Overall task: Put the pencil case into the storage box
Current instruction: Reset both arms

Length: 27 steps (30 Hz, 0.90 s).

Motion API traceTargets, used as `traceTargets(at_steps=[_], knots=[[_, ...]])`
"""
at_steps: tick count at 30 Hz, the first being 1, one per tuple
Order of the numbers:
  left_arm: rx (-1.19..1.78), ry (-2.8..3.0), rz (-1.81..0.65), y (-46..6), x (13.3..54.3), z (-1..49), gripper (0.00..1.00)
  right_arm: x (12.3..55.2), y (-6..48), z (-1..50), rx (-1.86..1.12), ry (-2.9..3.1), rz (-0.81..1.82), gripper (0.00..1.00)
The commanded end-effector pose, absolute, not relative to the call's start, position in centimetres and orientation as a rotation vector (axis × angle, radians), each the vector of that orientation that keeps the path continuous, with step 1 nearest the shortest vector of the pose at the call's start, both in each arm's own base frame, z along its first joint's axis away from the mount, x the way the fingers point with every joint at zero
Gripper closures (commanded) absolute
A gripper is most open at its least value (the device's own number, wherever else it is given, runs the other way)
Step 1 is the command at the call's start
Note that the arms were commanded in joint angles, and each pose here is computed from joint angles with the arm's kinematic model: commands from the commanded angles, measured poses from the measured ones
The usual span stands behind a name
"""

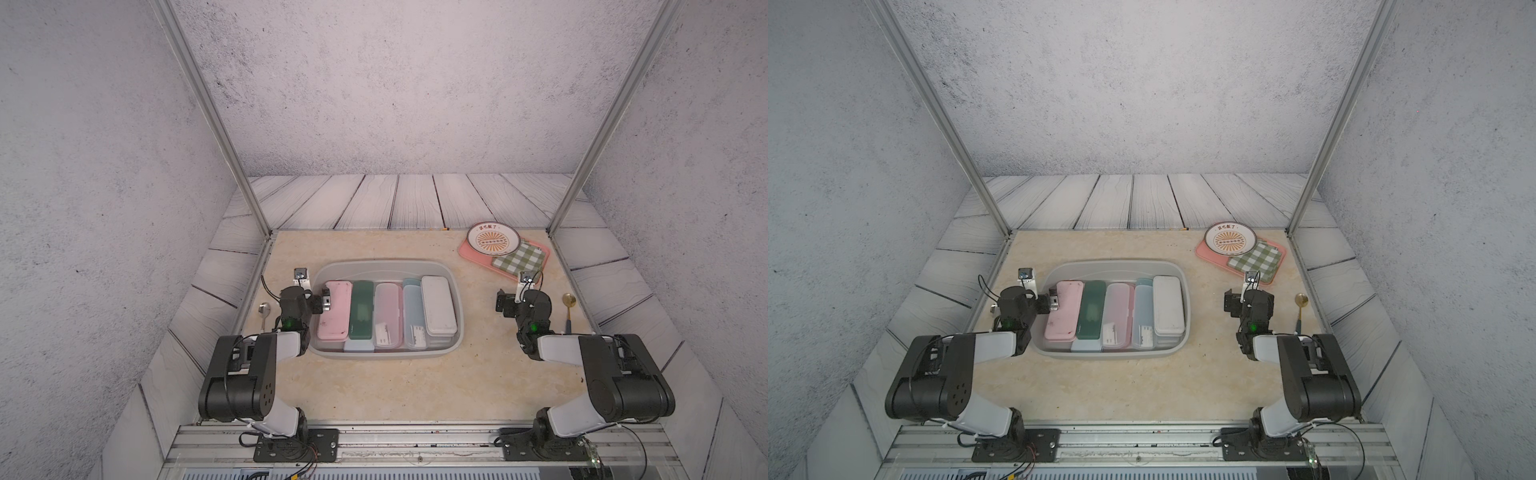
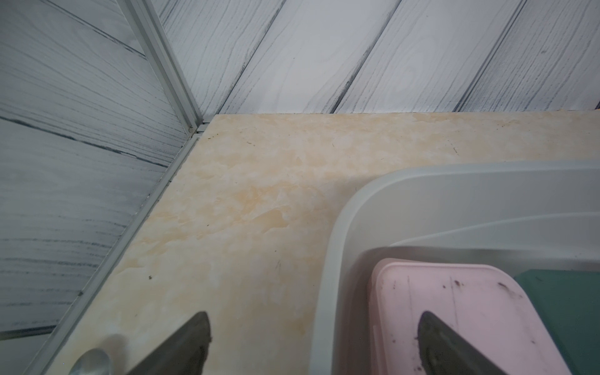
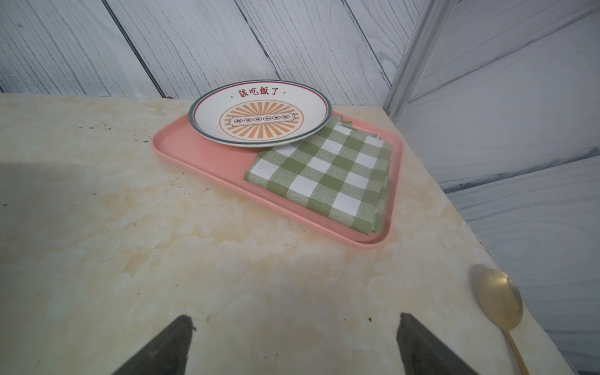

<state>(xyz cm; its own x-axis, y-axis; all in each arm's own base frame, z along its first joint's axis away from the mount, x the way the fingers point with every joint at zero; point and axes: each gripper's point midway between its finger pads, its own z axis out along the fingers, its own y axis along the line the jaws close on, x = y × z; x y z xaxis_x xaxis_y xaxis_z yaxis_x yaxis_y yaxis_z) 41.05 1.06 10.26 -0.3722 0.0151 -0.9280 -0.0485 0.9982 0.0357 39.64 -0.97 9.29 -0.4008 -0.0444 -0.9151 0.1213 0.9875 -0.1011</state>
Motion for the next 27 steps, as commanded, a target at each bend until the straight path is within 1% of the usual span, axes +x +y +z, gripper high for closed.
traceTargets(at_steps=[1, 27], knots=[[-0.051, 1.984, 0.105, 1.77, 40.76, 9.55, 0.0, 40.01, -1.0, 8.87, 0.065, 1.993, -0.168, 0.01], [-0.051, 1.982, 0.107, 1.74, 40.74, 9.59, 0.0, 40.09, -0.96, 8.91, 0.061, 1.996, -0.148, 0.01]])
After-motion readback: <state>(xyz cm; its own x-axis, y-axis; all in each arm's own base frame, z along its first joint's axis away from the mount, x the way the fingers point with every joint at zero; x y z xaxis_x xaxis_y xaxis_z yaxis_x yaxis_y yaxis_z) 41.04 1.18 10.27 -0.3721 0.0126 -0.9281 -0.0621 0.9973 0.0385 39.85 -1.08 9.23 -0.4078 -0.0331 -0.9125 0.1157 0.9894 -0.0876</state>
